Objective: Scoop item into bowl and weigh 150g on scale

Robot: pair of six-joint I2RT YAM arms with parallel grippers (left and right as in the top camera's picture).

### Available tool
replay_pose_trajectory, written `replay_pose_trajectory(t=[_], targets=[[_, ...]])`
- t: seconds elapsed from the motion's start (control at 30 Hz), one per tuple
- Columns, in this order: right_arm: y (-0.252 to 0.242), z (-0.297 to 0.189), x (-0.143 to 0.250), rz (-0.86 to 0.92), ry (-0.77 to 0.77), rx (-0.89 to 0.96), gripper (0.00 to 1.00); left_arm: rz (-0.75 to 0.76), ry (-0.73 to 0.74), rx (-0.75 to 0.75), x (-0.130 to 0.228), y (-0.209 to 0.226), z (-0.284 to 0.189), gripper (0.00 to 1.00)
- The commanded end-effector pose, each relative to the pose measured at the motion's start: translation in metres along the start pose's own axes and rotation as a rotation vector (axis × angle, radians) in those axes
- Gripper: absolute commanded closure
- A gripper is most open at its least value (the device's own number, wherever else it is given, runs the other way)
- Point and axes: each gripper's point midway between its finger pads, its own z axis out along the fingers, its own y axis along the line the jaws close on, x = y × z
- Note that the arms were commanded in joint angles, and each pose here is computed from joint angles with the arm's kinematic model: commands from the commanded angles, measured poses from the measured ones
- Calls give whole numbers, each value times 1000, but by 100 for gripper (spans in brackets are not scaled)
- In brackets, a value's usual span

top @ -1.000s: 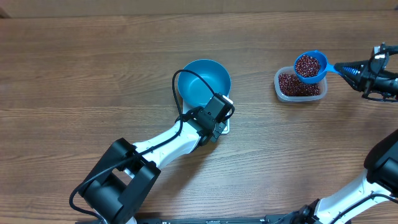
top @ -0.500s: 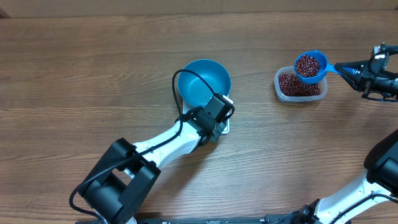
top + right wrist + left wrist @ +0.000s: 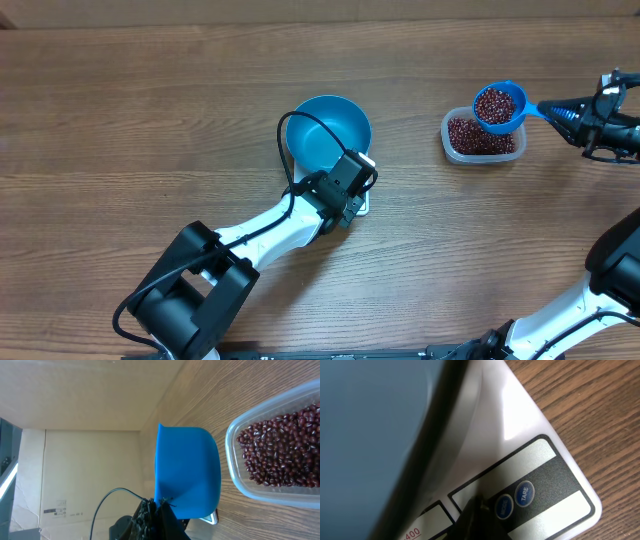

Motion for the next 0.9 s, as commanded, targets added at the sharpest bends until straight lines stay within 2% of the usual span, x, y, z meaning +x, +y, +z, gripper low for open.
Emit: replay_pose_trajectory(t=[0.0,0.87], targets=[[4,1,0,-8,-4,-27,96,-21,23,6,6,-1,7,96],[4,1,0,-4,-3,-28,96,-18,44,30,11,-5,7,96]])
